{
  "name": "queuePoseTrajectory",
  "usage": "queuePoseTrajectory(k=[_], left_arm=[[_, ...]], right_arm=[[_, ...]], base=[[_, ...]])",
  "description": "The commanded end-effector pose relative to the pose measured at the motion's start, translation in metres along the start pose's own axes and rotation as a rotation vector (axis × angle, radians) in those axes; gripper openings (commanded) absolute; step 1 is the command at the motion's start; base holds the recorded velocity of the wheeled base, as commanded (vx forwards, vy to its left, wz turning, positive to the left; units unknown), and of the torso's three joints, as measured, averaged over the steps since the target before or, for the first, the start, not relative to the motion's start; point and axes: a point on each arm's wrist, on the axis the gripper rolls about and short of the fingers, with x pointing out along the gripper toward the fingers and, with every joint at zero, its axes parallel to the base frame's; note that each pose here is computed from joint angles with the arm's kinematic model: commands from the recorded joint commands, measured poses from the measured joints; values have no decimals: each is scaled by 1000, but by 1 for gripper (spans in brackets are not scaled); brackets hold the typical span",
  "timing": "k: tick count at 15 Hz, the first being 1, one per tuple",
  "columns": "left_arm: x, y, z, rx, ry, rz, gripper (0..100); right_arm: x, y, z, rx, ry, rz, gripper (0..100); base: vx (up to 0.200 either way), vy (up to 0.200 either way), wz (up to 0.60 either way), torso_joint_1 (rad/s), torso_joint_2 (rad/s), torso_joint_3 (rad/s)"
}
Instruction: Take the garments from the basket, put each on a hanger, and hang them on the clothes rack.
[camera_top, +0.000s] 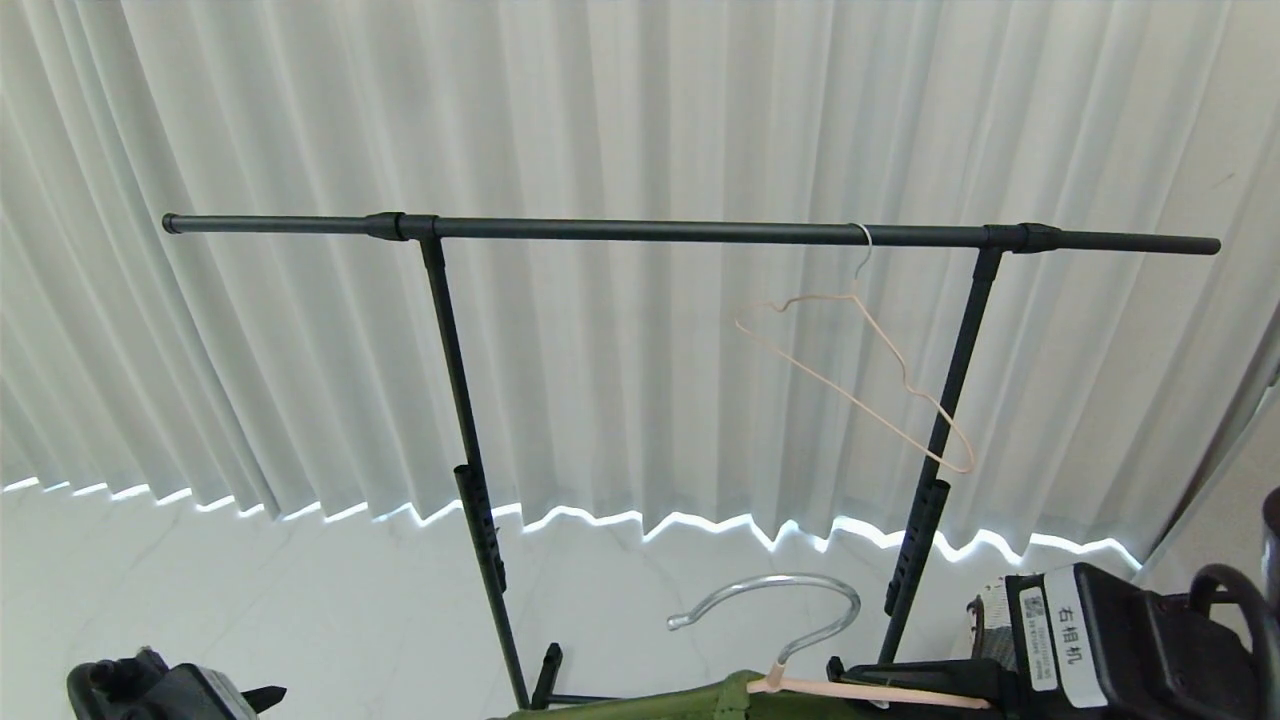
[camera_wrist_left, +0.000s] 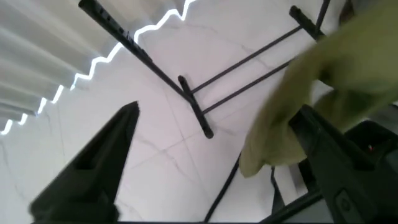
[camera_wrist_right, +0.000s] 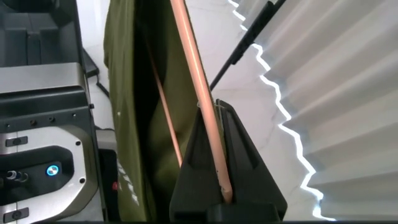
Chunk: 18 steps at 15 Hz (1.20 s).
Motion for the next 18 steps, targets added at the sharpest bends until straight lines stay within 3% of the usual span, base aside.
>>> queuePoseTrajectory(k=[1, 6, 10, 15, 16, 18], left_arm=[[6, 1, -5, -21, 41, 20, 0], [7, 3, -4, -43, 28, 33, 0], [9, 16, -9, -133, 71, 160, 0], [8, 17, -8, -12, 74, 166, 0], [8, 18, -6, -13, 67, 166, 100], [6, 19, 0, -27, 8, 167, 100]], right_arm=[[0, 2, 1, -4, -5, 6, 0], [-3, 2, 2, -7, -14, 0, 0], [-19, -9, -6, 47, 45, -91, 0], [-21, -13, -2, 80, 24, -116, 0], [-21, -14, -2, 85, 24, -121, 0], [-21, -17, 5, 166, 2, -134, 0]], base=[[0, 0, 0, 0, 0, 0], [0, 0, 0, 0, 0, 0], [0, 0, 0, 0, 0, 0], [0, 0, 0, 0, 0, 0], [0, 0, 0, 0, 0, 0], [0, 0, 0, 0, 0, 0]])
